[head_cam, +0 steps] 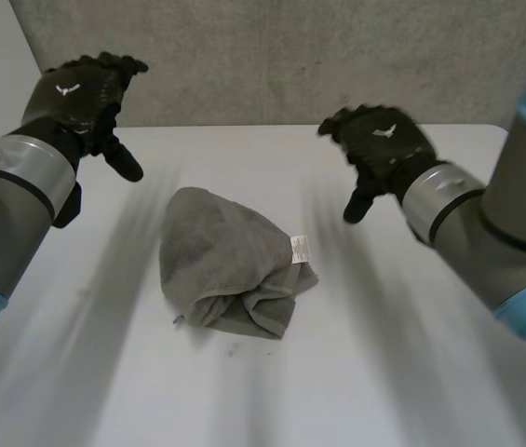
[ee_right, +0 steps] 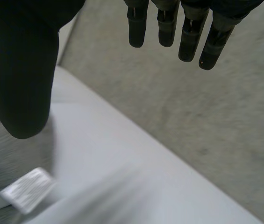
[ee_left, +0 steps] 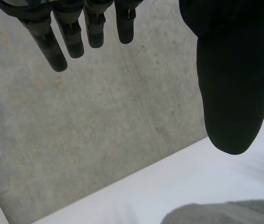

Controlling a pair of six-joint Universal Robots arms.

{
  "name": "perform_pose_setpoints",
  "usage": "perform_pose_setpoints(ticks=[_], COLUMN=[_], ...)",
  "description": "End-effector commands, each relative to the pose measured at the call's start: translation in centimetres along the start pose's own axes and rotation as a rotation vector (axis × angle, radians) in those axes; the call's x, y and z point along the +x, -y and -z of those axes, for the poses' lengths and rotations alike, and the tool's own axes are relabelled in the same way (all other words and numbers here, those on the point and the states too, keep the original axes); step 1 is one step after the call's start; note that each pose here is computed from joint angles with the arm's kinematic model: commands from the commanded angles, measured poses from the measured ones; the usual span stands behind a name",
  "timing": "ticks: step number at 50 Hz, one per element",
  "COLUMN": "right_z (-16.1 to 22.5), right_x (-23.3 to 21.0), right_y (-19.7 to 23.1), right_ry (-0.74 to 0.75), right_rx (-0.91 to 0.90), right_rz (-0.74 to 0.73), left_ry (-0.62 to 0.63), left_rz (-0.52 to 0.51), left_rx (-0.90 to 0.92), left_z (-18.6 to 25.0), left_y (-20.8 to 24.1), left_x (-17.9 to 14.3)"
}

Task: Fold the towel.

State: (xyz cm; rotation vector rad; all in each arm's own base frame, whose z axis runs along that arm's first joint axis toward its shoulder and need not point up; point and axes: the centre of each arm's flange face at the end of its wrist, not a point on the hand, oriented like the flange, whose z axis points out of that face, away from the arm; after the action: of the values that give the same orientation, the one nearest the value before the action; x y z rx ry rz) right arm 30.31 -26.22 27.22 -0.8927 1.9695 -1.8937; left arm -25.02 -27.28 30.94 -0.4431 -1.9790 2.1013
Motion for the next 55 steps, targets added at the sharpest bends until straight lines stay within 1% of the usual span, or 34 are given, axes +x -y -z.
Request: perform_pose_setpoints(ticks=[1, 3, 6, 8, 9, 11, 12, 14, 16, 20, 22, 23, 24, 25, 27, 28, 30, 34, 36, 38, 41, 43, 46, 55], right_z=[0.3, 0.4, 0.3, 0.2, 0.2, -0.2, -0.2, -0.8, -1.2, -2.5, -4.1, -4.1, -4.5, -4.6, -4.6, -4.6, -4.1, -3.7, -3.7, -3.9, -4.1, -4.3, -4.4, -4.2], right_x=[-4.4, -6.2, -7.3, -9.5, -9.5, -11.5, -11.5, -13.2, -13.8, -14.5, -13.9, -13.9, -13.2, -13.2, -11.3, -11.3, -9.5, -8.5, -8.2, -6.7, -5.7, -3.7, -2.5, -0.9], right_y=[-2.1, -3.1, -3.6, -4.8, -4.8, -6.4, -6.4, -7.8, -8.3, -9.0, -8.3, -8.3, -7.3, -7.3, -4.3, -4.3, -2.2, -1.6, -1.6, -2.2, -2.8, -3.8, -4.8, -6.6], right_ry=[0.152, 0.208, 0.243, 0.316, 0.316, 0.374, 0.374, 0.404, 0.411, 0.395, 0.303, 0.303, 0.24, 0.239, 0.128, 0.128, 0.075, 0.055, 0.044, 0.006, -0.017, -0.064, -0.09, -0.124], right_rx=[-0.071, -0.088, -0.091, -0.092, -0.092, -0.087, -0.087, -0.076, -0.069, -0.032, 0.043, 0.044, 0.089, 0.089, 0.175, 0.175, 0.228, 0.236, 0.232, 0.203, 0.184, 0.151, 0.121, 0.063], right_rz=[0.012, 0.012, 0.012, 0.016, 0.016, 0.018, 0.018, 0.022, 0.023, 0.018, 0.023, 0.023, 0.023, 0.023, 0.004, 0.004, 0.004, 0.009, 0.009, 0.008, 0.008, 0.006, 0.006, -0.001], left_ry=[0.01, 0.015, 0.022, 0.055, 0.056, 0.08, 0.08, 0.085, 0.087, 0.086, 0.08, 0.079, 0.074, 0.073, 0.063, 0.063, 0.042, 0.015, 0.009, -0.008, -0.026, -0.056, -0.078, -0.112], left_rz=[0.008, 0.034, 0.057, 0.108, 0.109, 0.148, 0.148, 0.157, 0.163, 0.167, 0.168, 0.168, 0.167, 0.167, 0.167, 0.167, 0.176, 0.208, 0.224, 0.241, 0.24, 0.235, 0.23, 0.213], left_rx=[-0.09, -0.167, -0.211, -0.299, -0.3, -0.363, -0.363, -0.387, -0.422, -0.445, -0.467, -0.467, -0.473, -0.473, -0.484, -0.484, -0.481, -0.453, -0.433, -0.408, -0.4, -0.398, -0.395, -0.397], left_z=[-0.6, -0.1, 0.5, 1.8, 1.8, 3.1, 3.1, 3.7, 4.8, 5.6, 6.1, 6.1, 6.3, 6.3, 6.4, 6.4, 6.3, 5.9, 5.3, 4.3, 3.9, 3.1, 2.5, 1.3], left_y=[-2.9, -5.1, -6.5, -9.1, -9.1, -11.2, -11.2, -12.1, -13.4, -14.2, -14.7, -14.7, -14.9, -14.9, -15.2, -15.2, -15.5, -15.5, -15.6, -16.0, -16.1, -16.5, -16.8, -18.1], left_x=[0.0, 0.0, 0.0, -0.7, -0.7, -1.1, -1.1, -1.1, -1.0, -0.8, -0.6, -0.6, -0.4, -0.4, -0.1, -0.1, 0.6, 1.7, 2.0, 2.7, 3.4, 4.6, 5.5, 7.1])
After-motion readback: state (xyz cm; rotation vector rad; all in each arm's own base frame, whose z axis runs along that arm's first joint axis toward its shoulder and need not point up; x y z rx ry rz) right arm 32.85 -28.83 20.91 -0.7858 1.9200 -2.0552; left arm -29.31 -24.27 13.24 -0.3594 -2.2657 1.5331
